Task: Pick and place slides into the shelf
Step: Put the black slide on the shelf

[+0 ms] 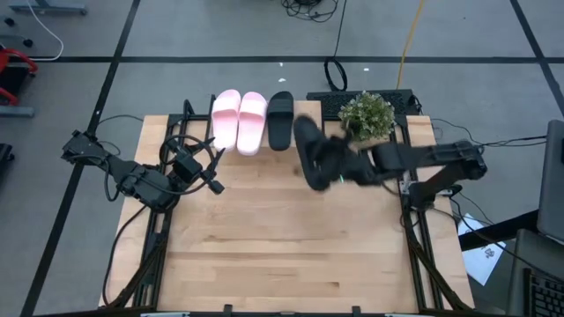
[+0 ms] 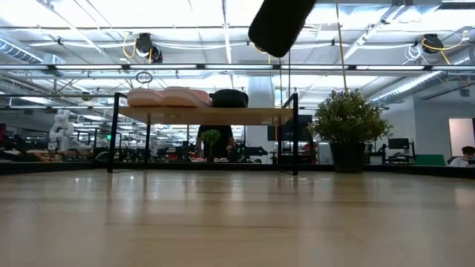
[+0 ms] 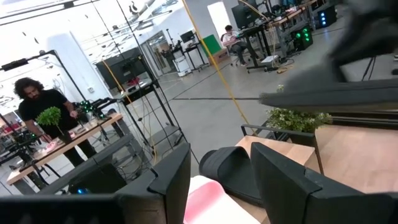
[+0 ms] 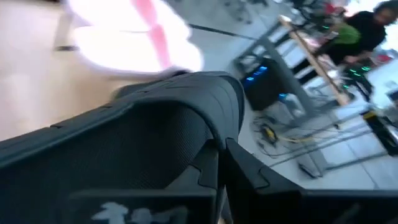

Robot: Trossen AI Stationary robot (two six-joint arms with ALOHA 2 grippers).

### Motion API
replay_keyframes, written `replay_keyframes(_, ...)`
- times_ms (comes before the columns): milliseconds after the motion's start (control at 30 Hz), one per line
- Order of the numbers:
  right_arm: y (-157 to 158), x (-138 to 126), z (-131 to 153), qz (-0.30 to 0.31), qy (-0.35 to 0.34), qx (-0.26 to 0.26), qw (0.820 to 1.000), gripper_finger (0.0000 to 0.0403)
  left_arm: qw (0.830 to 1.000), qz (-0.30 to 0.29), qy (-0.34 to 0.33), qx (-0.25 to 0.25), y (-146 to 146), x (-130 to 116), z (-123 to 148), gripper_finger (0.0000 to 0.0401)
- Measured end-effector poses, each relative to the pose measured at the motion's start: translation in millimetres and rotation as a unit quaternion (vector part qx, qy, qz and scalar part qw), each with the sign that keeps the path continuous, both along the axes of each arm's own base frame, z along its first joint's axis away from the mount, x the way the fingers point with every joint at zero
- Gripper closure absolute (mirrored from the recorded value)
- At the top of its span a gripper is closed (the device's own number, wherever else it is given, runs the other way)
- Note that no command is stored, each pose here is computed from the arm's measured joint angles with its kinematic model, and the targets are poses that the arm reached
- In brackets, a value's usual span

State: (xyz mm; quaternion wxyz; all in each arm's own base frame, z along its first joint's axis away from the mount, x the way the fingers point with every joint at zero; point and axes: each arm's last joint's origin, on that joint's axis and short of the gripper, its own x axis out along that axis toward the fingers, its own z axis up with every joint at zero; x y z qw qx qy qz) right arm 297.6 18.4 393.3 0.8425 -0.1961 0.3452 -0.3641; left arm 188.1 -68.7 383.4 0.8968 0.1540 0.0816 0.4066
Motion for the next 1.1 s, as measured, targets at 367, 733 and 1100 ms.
replay_keyframes(367,-103.7,48.5,-29.6,-0.073,0.08,-0.064,0.992,0.0402,1.0,0.0,0.005,0.006,0.1,0.1,0.4,0.0226)
replay_keyframes(733,-127.5,77.7,-77.1,-0.062,0.216,-0.101,0.969,0.0403,1.0,0.0,0.009,0.009,0.0,0.0,0.6,0.0226)
replay_keyframes(1100,-142.7,76.2,-78.0,-0.08,0.219,-0.105,0.967,0.0403,1.0,0.0,0.011,0.01,0.0,0.1,0.5,0.0226)
